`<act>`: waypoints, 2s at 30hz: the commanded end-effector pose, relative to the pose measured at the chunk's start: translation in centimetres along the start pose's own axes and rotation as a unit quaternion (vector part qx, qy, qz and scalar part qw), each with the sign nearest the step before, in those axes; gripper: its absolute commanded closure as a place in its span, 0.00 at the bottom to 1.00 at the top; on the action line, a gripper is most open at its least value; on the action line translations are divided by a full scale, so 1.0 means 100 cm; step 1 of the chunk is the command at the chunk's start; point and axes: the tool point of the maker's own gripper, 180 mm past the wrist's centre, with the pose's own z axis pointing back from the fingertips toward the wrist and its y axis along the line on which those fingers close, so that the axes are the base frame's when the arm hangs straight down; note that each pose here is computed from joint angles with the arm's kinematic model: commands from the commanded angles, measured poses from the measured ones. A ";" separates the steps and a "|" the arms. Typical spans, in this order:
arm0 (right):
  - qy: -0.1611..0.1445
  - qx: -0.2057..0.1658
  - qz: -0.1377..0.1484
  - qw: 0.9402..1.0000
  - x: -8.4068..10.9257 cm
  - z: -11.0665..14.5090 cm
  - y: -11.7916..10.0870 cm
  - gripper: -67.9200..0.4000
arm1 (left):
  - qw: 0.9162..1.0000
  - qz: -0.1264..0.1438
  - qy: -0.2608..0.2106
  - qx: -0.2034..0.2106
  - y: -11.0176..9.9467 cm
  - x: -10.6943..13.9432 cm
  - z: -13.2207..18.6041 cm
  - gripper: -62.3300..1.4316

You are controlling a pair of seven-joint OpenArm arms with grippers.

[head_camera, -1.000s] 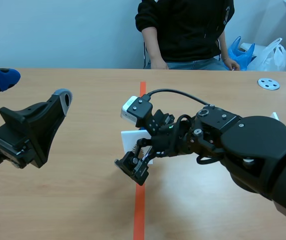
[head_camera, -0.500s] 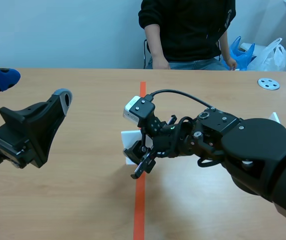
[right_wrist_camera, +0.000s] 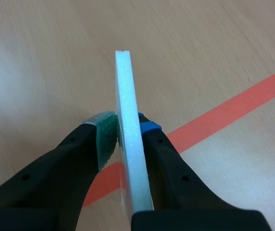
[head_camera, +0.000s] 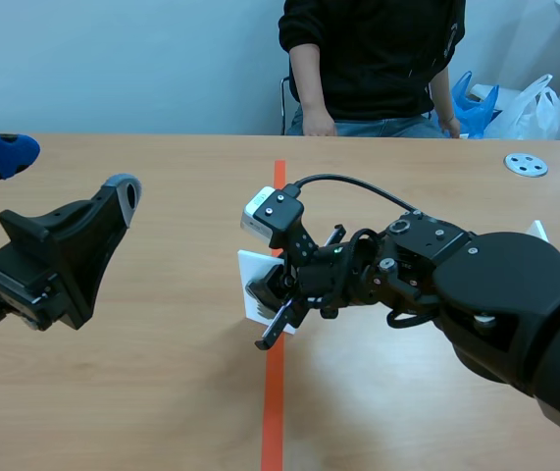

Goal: Sort the leaf by its shape. The table is split by an orange tape line. A compound leaf with several leaflets goes to the left side, a simple leaf with one blade goes to the right side. Return to the home posture when a red brick is placed on the table.

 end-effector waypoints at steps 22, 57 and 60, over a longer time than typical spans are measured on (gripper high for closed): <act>-0.069 -0.341 -0.096 0.932 0.003 0.144 -0.209 0.91 | 1.000 0.002 -0.014 -0.003 -0.002 0.007 -0.001 0.01; -0.055 -0.547 -0.219 0.806 -0.110 0.295 -0.275 0.65 | 1.000 0.003 -0.013 -0.003 -0.002 0.006 0.000 0.01; -0.057 -0.547 -0.218 0.806 -0.110 0.295 -0.275 0.65 | 1.000 0.003 -0.013 -0.003 -0.002 0.006 0.000 0.01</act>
